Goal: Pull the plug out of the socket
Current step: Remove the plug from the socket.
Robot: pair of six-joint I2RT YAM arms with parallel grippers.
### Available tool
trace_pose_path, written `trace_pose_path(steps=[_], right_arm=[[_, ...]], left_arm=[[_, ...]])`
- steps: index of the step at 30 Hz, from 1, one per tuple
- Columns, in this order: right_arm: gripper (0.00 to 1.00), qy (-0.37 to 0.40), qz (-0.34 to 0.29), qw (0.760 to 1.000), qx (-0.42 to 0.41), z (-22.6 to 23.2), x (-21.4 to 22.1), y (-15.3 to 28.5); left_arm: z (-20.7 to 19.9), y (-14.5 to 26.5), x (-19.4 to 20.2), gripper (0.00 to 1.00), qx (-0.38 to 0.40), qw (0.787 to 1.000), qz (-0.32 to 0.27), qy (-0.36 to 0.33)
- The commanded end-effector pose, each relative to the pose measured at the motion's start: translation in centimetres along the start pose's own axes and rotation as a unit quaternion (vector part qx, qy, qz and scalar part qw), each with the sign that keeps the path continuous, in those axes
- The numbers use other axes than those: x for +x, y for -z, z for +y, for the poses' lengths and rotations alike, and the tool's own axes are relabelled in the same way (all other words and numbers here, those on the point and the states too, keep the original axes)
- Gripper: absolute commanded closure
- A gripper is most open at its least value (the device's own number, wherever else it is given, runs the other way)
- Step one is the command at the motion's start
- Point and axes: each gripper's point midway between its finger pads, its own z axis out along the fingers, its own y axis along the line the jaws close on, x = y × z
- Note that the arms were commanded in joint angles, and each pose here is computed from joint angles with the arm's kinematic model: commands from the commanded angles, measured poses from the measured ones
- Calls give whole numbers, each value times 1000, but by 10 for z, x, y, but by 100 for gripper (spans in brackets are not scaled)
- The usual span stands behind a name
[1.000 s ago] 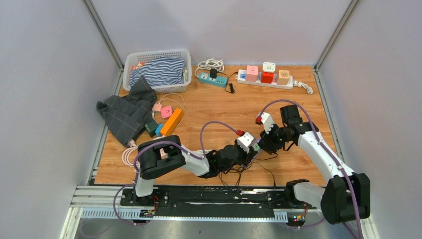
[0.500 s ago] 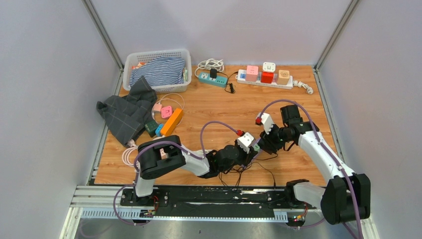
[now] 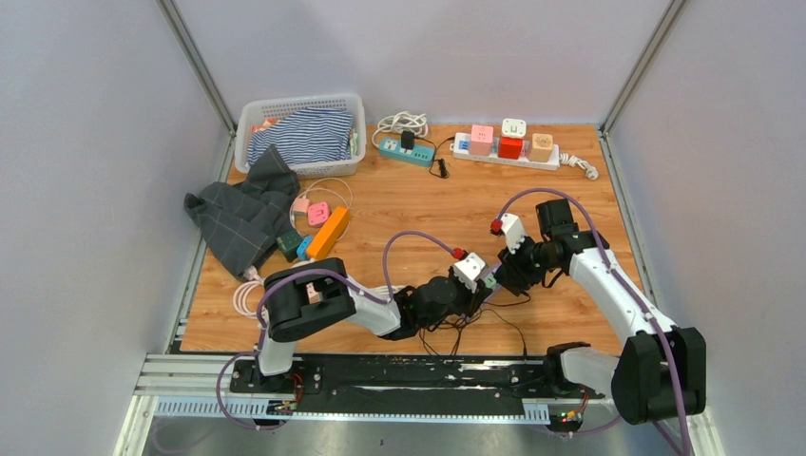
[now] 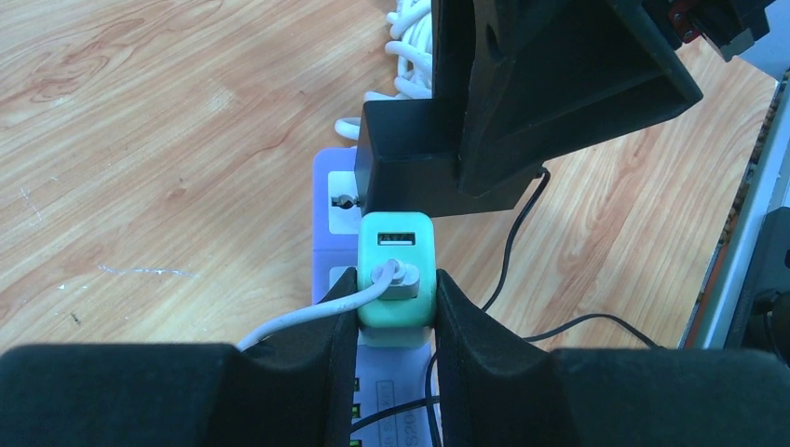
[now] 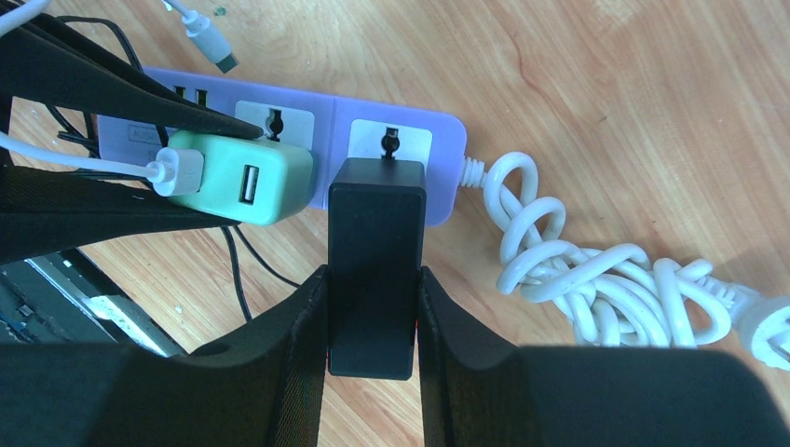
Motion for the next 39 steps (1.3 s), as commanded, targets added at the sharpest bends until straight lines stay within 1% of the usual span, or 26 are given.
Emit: trace_pose_path(steps=[1,3,5,6,8,11,13,14,16,19,21,23,25,28,31,34,37,39], right_arm=[[100,20,-23,993,-111,45,-9,4],[100,46,-51,987,-146,62,-17,11],[100,57,-66,985,-149,66,-22,17],[100,59,-67,986,-138,63,-23,19],[100,47,-59,994,-84,43,-21,18],[100,14,-29,999,29,-3,-12,17],[100,-12,-7,997,73,-22,-2,19],[100,-21,0,996,82,-27,2,19],[100,-22,3,997,70,-24,5,16],[100,4,-29,999,-30,13,-6,12],[100,34,-49,994,-96,43,-14,13],[100,50,-66,987,-135,59,-19,17],[100,58,-73,984,-153,67,-20,19],[100,54,-65,988,-131,59,-20,19],[100,24,-32,999,-24,17,-11,14],[100,-5,1,999,36,-10,2,12],[100,-17,11,999,38,-13,6,10],[100,-12,0,1000,5,-1,3,10]], left_arm=[[37,10,60,100,-53,993,94,-41],[38,10,60,100,-53,993,94,-41],[38,10,59,100,-53,993,93,-41],[38,10,59,100,-54,993,93,-40],[38,10,60,100,-53,993,94,-40],[39,10,60,100,-55,993,94,-40],[39,9,59,100,-55,993,93,-39],[39,10,59,100,-55,993,94,-40],[39,10,60,100,-54,993,94,-39],[40,10,59,100,-55,993,94,-39],[40,10,58,100,-55,993,93,-38],[40,11,58,100,-56,993,93,-38],[40,10,58,100,-56,993,93,-38],[40,10,59,100,-55,993,93,-40],[39,10,59,100,-54,993,93,-39],[39,10,60,100,-54,993,94,-39],[39,10,60,100,-54,993,94,-39],[39,10,60,100,-54,993,94,-39]])
